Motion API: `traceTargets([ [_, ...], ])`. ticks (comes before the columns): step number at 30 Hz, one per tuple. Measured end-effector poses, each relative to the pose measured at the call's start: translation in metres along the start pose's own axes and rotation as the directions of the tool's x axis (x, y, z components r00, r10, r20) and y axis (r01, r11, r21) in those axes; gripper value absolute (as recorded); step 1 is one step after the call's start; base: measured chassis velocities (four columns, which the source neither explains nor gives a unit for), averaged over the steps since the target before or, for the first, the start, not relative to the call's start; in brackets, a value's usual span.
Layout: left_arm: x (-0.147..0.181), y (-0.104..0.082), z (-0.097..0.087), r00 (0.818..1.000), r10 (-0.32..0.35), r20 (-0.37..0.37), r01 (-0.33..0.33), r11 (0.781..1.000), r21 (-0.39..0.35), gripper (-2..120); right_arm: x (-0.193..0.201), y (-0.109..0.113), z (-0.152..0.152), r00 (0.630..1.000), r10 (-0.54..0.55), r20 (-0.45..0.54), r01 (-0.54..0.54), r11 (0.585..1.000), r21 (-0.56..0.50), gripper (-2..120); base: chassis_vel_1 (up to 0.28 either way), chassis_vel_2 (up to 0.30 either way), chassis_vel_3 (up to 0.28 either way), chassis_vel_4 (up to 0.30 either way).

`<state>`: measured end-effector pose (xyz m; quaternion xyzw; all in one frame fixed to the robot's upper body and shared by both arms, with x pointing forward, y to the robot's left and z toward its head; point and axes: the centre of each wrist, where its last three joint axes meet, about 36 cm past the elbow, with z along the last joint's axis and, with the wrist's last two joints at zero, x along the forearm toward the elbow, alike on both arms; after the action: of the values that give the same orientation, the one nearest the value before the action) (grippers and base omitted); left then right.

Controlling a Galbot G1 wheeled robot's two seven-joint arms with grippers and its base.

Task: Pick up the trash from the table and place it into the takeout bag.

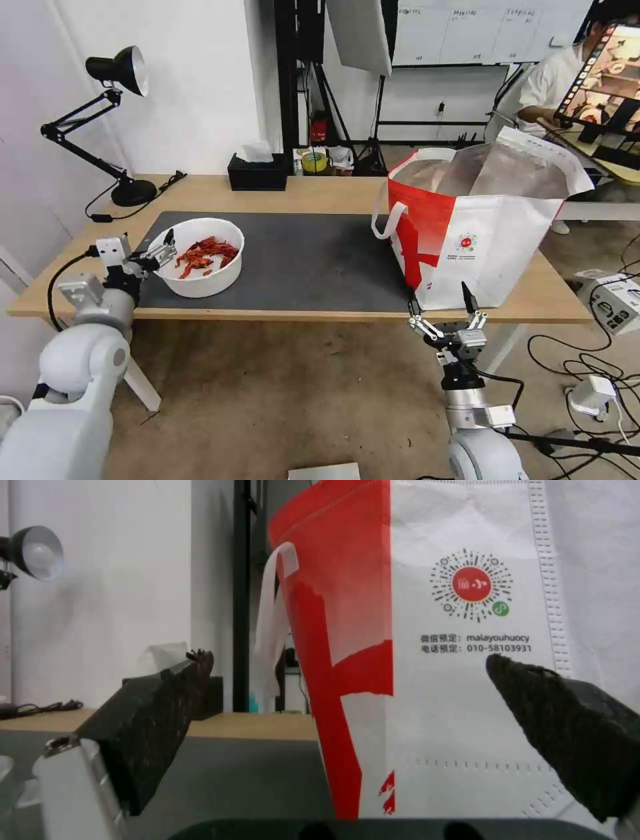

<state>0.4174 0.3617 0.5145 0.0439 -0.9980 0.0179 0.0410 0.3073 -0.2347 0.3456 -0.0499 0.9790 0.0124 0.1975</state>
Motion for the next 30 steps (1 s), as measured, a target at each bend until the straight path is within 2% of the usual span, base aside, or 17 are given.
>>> traceTargets([
  [5,-0.009,0.003,-0.002,0.999,-0.007,-0.041,0.007,1.000,0.000,100,0.000,0.001,0.000,1.000,0.000,0.000,0.000,1.000,-0.001,100,0.000,0.000,0.000,0.000],
  [8,-0.024,0.009,-0.003,0.994,-0.023,-0.110,0.022,1.000,-0.007,100,0.001,0.002,0.000,1.000,-0.001,-0.004,0.001,1.000,-0.004,100,0.000,0.000,0.000,0.000],
  [9,-0.024,0.009,-0.003,0.994,-0.023,-0.110,0.022,1.000,-0.007,100,0.001,0.002,0.000,1.000,-0.001,-0.004,0.001,1.000,-0.004,100,0.000,0.000,0.000,0.000],
  [16,-0.044,0.018,-0.010,0.976,-0.047,-0.213,0.040,0.998,-0.039,100,0.006,0.004,0.002,1.000,0.002,-0.017,-0.002,1.000,-0.008,100,0.000,0.000,0.000,0.000],
  [20,-0.050,0.022,-0.018,0.966,-0.048,-0.253,0.041,0.999,-0.034,100,0.008,0.005,0.003,1.000,0.005,-0.023,-0.005,1.000,-0.011,100,0.000,0.000,0.000,0.000],
  [30,-0.060,0.029,-0.025,0.955,-0.051,-0.291,0.041,0.998,-0.043,100,0.009,0.008,0.005,1.000,0.017,-0.025,-0.017,1.000,-0.004,100,0.000,0.000,0.000,0.000],
])
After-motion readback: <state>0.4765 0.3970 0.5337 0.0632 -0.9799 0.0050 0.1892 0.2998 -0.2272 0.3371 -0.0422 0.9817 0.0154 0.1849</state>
